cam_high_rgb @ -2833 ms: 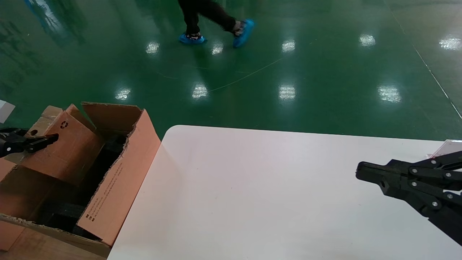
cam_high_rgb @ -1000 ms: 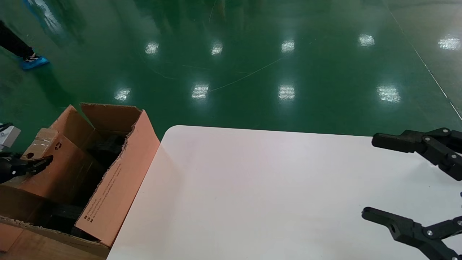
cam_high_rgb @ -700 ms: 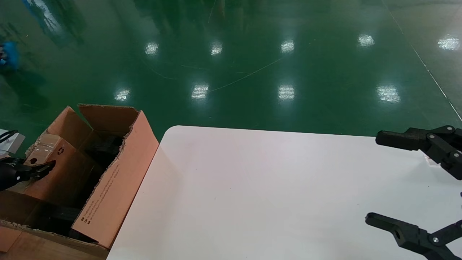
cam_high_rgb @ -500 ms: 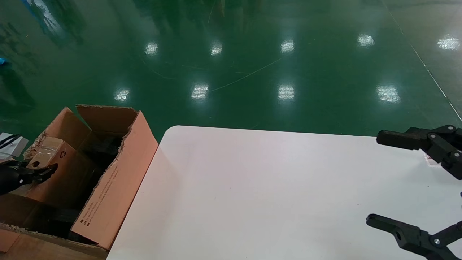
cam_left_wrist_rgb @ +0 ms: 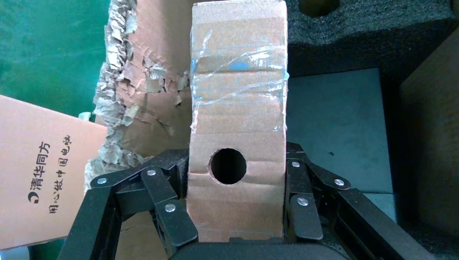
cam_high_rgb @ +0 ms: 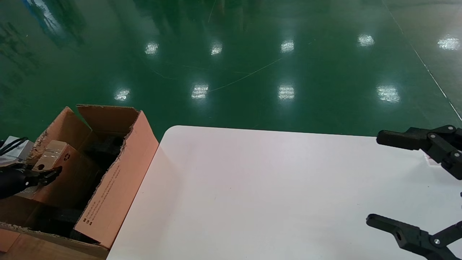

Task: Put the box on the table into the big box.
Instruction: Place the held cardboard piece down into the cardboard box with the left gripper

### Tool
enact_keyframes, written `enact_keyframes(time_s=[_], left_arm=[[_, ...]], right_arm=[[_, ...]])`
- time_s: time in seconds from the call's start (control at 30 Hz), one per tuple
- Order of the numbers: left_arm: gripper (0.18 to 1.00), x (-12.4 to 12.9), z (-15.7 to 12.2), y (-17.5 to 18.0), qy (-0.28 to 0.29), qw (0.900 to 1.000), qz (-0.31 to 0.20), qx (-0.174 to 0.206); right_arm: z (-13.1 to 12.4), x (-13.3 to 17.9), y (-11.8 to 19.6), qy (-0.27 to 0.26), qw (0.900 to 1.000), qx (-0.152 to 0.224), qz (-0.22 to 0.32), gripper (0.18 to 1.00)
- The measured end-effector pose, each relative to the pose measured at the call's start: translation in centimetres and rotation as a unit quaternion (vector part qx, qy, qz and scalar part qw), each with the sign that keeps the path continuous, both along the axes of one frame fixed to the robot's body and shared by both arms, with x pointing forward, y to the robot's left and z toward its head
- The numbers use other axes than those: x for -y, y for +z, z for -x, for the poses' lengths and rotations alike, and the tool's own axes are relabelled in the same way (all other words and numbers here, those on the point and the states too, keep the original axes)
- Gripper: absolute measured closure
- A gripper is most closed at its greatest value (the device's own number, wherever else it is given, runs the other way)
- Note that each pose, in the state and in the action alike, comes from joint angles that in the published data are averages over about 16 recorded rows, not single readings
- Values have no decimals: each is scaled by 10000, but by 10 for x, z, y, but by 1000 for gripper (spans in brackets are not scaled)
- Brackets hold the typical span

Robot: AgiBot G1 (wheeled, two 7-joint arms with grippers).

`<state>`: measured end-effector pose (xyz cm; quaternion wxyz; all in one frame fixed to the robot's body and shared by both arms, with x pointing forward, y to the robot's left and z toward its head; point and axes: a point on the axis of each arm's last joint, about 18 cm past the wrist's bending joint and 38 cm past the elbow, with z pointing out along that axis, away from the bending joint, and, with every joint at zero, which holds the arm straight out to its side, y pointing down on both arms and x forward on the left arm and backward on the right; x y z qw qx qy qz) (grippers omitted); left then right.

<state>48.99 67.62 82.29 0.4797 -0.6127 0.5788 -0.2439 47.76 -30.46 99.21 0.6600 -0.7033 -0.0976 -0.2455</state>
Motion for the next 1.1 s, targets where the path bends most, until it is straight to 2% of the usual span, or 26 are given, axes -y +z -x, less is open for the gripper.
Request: enact_keyframes(time_s=[1.1], left_arm=[[838, -6, -40, -6, -30, 9998, -44, -169]], right_arm=[[0, 0, 0, 0, 10000, 0, 0, 178]])
